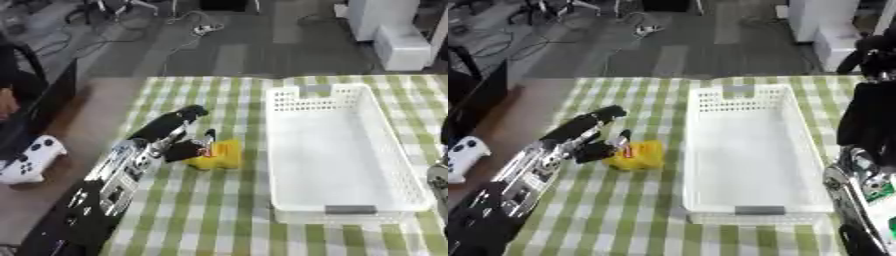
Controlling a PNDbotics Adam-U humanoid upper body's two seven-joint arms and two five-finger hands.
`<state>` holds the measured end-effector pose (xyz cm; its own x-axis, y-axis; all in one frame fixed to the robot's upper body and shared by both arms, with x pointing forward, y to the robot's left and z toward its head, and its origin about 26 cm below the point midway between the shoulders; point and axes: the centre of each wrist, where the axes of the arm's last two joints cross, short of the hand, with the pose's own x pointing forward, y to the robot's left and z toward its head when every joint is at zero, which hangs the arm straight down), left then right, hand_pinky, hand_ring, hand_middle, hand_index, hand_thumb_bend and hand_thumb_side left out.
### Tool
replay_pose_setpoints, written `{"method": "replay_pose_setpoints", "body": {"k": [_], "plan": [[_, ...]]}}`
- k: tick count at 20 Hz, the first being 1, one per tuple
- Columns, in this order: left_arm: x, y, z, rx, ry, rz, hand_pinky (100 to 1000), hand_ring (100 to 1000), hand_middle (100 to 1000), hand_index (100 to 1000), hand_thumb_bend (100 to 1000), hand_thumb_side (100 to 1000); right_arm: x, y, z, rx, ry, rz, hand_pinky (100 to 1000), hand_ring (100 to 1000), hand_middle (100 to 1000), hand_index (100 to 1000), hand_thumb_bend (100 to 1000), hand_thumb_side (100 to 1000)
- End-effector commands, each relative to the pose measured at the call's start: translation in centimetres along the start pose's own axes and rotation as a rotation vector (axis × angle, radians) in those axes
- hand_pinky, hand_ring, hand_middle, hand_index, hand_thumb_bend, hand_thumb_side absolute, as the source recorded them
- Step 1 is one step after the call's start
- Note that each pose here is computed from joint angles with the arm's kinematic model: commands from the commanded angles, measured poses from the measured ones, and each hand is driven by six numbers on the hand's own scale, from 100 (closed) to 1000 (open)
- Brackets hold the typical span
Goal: Pick up objects on the table and place them in the box.
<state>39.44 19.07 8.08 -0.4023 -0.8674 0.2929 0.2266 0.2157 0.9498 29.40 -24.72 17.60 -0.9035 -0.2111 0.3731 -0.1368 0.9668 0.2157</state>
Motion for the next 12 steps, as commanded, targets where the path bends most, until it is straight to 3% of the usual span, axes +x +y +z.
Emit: {"method": "replay_pose_setpoints", "body": {"k": [1,12], "plan": [[0.0,0.2,-0.4,-0.001,0.007,-0.021,1000,941,1000,1000,100,1000,0.3,0.3,-0.8,0.013,-0.025,-0.011,310,505,541,648,100,776],[-0.8,-2.1,-0.6,-0.044,0.028,-0.018,1000,969,1000,1000,100,1000,0.3,0.4,-0.9,0.013,-0.027,-0.012,310,505,541,647,100,777]]}}
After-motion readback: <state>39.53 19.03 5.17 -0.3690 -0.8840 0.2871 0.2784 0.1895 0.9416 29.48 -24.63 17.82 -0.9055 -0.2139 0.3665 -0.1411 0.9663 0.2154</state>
